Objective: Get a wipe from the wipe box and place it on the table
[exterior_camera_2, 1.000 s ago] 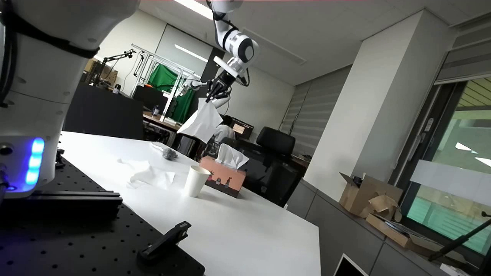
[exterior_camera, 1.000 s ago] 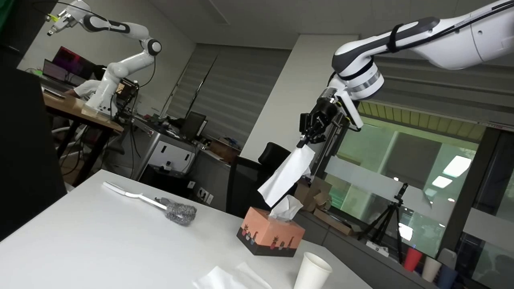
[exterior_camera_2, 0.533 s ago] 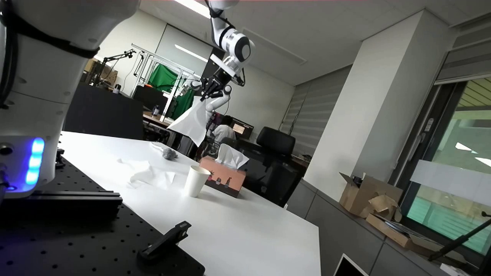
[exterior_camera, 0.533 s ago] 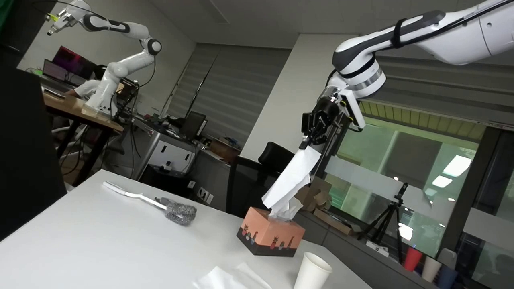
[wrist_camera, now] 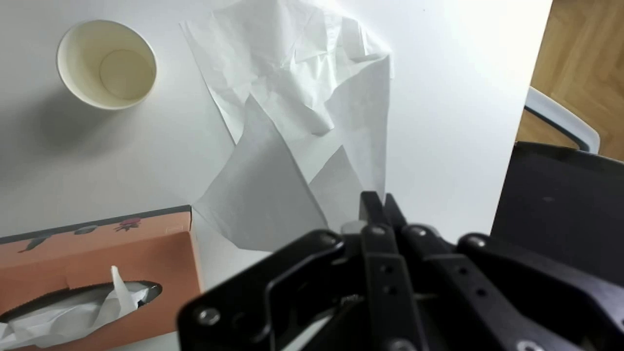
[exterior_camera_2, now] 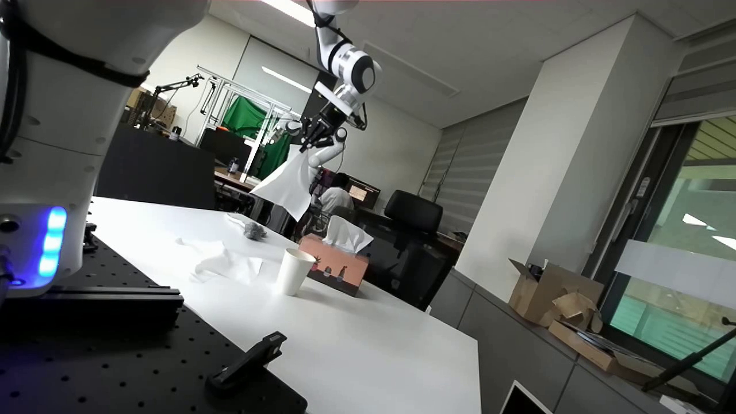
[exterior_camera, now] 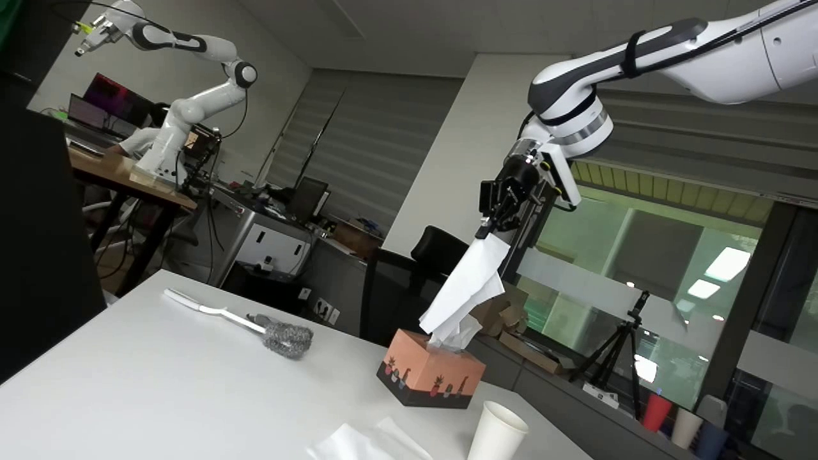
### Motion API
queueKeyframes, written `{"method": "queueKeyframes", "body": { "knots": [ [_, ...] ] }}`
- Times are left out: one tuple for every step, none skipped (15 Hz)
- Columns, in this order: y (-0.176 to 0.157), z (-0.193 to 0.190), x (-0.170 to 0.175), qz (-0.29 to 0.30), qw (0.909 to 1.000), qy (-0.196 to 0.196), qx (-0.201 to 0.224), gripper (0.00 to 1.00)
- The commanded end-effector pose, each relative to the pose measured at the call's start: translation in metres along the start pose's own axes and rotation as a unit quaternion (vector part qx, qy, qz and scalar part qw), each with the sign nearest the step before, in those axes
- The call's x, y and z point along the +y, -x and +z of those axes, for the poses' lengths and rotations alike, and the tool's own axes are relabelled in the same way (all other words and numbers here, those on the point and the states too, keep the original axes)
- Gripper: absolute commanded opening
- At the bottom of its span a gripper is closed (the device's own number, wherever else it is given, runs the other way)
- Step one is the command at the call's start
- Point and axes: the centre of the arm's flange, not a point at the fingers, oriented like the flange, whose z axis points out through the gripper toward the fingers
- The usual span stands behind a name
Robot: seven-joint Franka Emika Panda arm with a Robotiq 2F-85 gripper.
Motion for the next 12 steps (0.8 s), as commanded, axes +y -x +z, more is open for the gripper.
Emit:
{"method": "queueKeyframes", "body": {
  "knots": [
    [0.001, -0.001, 0.001, -0.022, 0.9994, 0.000, -0.026, 0.00],
    [0.027, 0.062, -0.026, -0.051, 0.9973, -0.003, -0.052, 0.00],
    [0.034, 0.076, -0.029, -0.061, 0.9961, -0.015, -0.062, 0.00],
    [0.047, 0.091, -0.031, -0.079, 0.9931, -0.015, -0.085, 0.00],
    [0.058, 0.103, -0.035, -0.095, 0.9894, -0.007, -0.109, 0.00],
    [0.069, 0.121, -0.042, -0.113, 0.9847, 0.003, -0.133, 0.00],
    [0.080, 0.131, -0.047, -0.129, 0.9790, 0.017, -0.157, 0.07],
    [0.091, 0.138, -0.051, -0.142, 0.9734, 0.037, -0.176, 0.01],
    [0.099, 0.148, -0.053, -0.158, 0.9691, 0.050, -0.183, 0.03],
    [0.105, 0.155, -0.054, -0.168, 0.9658, 0.060, -0.188, 0.01],
    [0.110, 0.155, -0.058, -0.173, 0.9628, 0.071, -0.194, 0.00],
    [0.114, 0.159, -0.060, -0.180, 0.9605, 0.078, -0.198, 0.00]
  ]
}}
